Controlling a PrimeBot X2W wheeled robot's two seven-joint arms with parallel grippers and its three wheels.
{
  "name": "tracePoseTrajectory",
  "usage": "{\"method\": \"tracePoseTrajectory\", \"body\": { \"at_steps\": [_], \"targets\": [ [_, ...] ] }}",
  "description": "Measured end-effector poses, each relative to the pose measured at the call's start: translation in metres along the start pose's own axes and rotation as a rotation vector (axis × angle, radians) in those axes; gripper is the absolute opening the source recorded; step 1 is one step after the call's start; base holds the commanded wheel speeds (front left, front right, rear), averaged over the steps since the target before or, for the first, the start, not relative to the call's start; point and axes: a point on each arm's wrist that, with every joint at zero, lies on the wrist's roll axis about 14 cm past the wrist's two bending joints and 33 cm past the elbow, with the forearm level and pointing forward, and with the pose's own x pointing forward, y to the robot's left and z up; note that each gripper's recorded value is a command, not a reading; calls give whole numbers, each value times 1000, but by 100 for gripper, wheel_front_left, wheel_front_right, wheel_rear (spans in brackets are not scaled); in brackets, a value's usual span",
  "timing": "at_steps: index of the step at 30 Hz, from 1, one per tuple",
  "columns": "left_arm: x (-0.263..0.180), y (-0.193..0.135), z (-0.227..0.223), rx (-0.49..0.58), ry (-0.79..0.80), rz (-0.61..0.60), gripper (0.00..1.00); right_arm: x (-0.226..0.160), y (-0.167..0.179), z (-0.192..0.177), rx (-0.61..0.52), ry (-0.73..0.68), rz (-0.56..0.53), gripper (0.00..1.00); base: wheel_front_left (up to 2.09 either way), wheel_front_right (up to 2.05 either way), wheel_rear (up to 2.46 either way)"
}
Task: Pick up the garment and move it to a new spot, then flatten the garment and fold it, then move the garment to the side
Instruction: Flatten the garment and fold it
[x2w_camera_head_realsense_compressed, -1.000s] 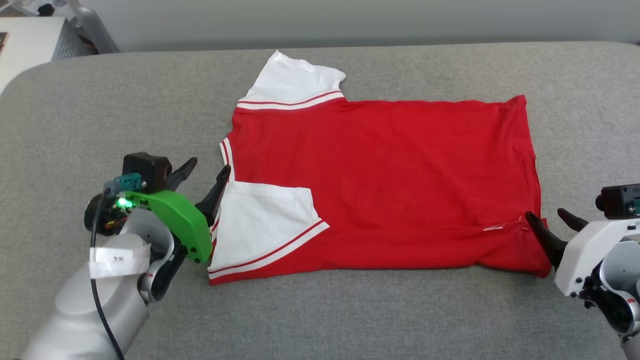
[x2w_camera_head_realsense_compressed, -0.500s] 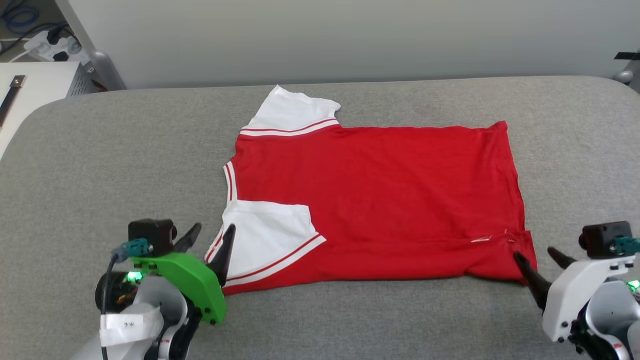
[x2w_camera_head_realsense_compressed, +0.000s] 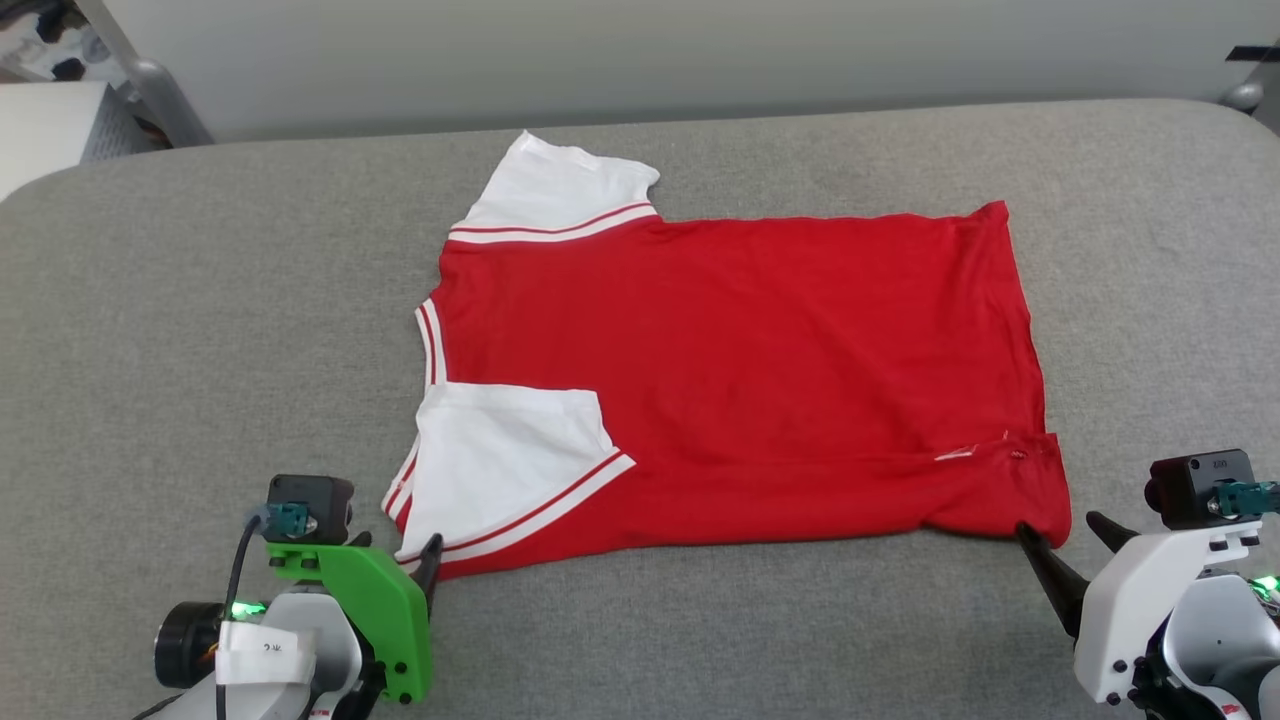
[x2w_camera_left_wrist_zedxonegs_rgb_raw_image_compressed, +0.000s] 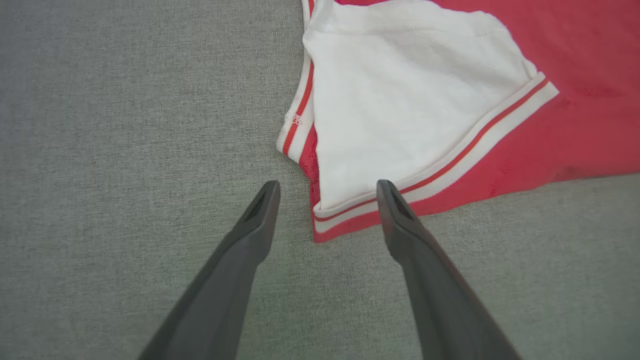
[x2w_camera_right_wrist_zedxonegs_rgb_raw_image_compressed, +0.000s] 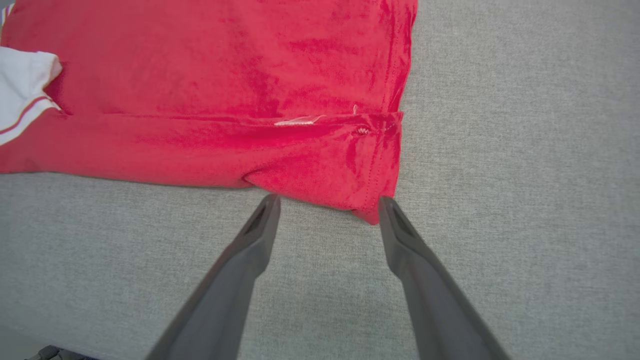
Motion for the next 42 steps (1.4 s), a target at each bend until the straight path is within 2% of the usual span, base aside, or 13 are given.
{"method": "tracePoseTrajectory", "body": {
  "at_steps": [7, 15, 16, 18, 25, 33, 38, 42],
  "targets": [
    [17, 16, -21, 14, 88, 64, 100, 8, -6, -9, 11, 34, -13, 100, 0, 0, 0],
    [38, 19, -26, 8, 121, 75, 100, 18, -12, -17, 22, 60, -27, 100, 0, 0, 0],
    [40, 19, -27, 5, 131, 70, 93, 19, -13, -18, 23, 64, -29, 100, 0, 0, 0],
    [42, 16, -29, -3, 153, 55, 0, 21, -15, -18, 24, 66, -35, 100, 0, 0, 0],
    [37, 7, -25, -35, 123, 23, 0, 19, -25, -11, 0, 41, -63, 100, 0, 0, 0],
    [20, 5, 5, -73, -35, 7, 0, 27, -34, -9, -15, 68, -97, 100, 0, 0, 0],
    [8, 4, 23, -58, -107, -5, 0, 42, -33, -16, 5, 118, -100, 100, 0, 0, 0],
    [6, 2, 26, -59, -119, -13, 0, 59, -27, -37, 20, 210, -80, 100, 0, 0, 0]
  ]
}}
